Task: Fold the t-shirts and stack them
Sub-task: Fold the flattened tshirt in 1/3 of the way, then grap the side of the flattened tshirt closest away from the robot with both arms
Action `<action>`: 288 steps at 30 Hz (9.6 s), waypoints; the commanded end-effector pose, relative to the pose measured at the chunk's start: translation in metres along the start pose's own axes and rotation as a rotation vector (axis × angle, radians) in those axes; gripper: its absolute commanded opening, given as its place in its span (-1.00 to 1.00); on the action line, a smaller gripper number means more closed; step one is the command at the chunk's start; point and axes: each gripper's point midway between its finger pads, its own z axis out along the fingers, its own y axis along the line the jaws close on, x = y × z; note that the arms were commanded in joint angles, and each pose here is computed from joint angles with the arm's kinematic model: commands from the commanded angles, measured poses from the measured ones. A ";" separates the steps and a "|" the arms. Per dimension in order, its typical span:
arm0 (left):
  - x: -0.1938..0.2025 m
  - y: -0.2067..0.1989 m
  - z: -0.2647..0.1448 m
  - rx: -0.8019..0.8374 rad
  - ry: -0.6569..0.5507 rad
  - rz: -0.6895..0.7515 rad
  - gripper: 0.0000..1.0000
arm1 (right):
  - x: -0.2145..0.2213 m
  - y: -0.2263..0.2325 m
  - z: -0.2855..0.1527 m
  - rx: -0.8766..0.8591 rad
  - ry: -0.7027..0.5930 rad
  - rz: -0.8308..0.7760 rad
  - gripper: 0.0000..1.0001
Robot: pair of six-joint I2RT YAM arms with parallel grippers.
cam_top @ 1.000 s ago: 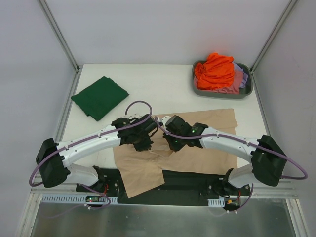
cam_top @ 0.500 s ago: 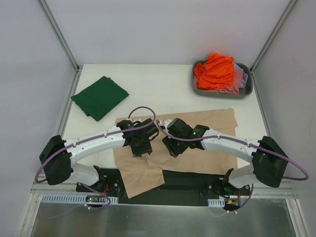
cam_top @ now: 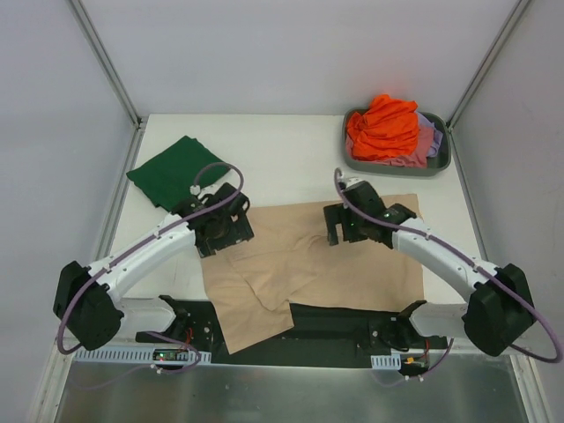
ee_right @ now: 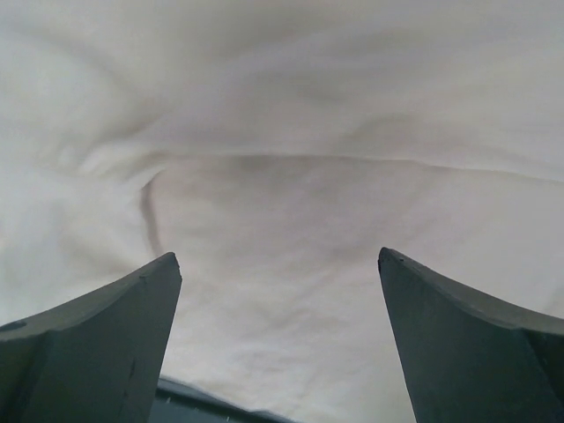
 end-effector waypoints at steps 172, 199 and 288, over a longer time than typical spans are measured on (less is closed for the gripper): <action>0.045 -0.060 0.077 0.245 0.349 0.049 -0.20 | 0.088 -0.173 -0.009 0.274 -0.009 0.863 0.92; -0.021 -0.037 0.039 0.198 0.093 0.121 -1.00 | 0.100 -0.171 0.002 0.267 0.086 0.871 0.92; 0.068 0.081 0.058 -0.076 0.315 -0.137 -0.02 | 0.076 -0.186 -0.011 0.333 -0.062 0.929 0.92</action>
